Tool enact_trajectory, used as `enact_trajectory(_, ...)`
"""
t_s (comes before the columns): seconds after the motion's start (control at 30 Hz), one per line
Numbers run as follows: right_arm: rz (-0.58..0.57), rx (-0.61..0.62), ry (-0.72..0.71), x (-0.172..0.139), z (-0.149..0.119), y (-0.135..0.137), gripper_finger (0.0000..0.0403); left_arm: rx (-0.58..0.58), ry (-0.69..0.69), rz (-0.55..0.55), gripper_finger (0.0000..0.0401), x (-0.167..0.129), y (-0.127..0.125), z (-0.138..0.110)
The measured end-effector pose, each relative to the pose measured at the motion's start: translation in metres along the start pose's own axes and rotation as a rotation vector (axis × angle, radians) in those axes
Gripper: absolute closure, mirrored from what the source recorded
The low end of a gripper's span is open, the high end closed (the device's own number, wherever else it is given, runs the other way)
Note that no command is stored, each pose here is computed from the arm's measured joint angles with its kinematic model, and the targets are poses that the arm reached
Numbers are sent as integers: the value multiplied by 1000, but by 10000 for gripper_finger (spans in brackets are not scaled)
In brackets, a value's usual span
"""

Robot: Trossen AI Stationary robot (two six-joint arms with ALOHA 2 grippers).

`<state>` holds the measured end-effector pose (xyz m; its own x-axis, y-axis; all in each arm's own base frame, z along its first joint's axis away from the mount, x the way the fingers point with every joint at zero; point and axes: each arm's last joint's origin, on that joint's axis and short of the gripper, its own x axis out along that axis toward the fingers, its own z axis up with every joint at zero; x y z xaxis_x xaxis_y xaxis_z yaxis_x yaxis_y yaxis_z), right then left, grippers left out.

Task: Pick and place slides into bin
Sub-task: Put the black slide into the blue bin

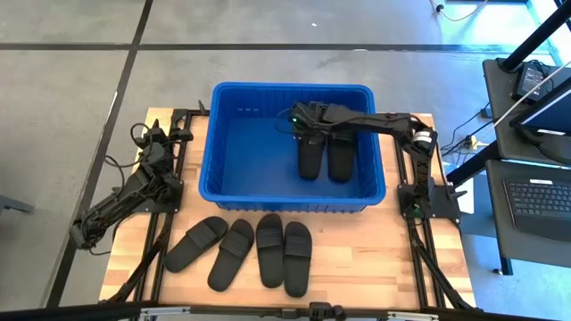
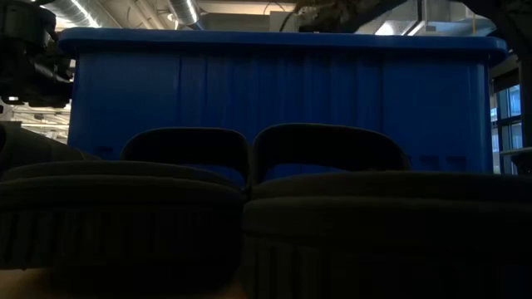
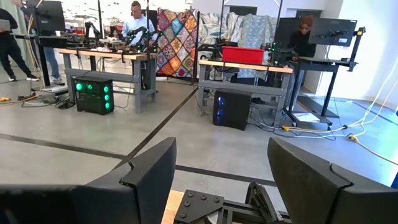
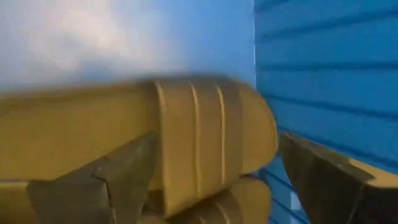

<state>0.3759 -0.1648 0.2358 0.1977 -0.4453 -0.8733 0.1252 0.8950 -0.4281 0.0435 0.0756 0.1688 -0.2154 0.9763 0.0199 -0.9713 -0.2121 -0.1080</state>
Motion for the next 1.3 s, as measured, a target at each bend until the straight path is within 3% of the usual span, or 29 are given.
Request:
enact_trajectory(0.13, 35, 75, -48, -33, 15, -6, 71, 0, 0, 0, 153, 0, 0, 0)
enact_trajectory(0.3, 66, 56, -71, -76, 25, -6, 71, 0, 0, 0, 153, 0, 0, 0)
enact_trajectory(0.4, 124, 58, -174, -93, 36, -3, 71, 0, 0, 0, 153, 0, 0, 0)
enact_trajectory(0.57, 317, 68, -429, -99, 55, -1, 71, 0, 0, 0, 153, 0, 0, 0)
enact_trajectory(0.77, 292, 117, -510, -63, 59, -10, 71, 0, 0, 0, 153, 0, 0, 0)
enact_trajectory(1.07, 317, 181, -281, 23, 37, -22, 71, 0, 0, 0, 153, 0, 0, 0)
enact_trajectory(1.3, 341, 143, -184, 56, 30, -19, 71, 0, 0, 0, 153, 0, 0, 0)
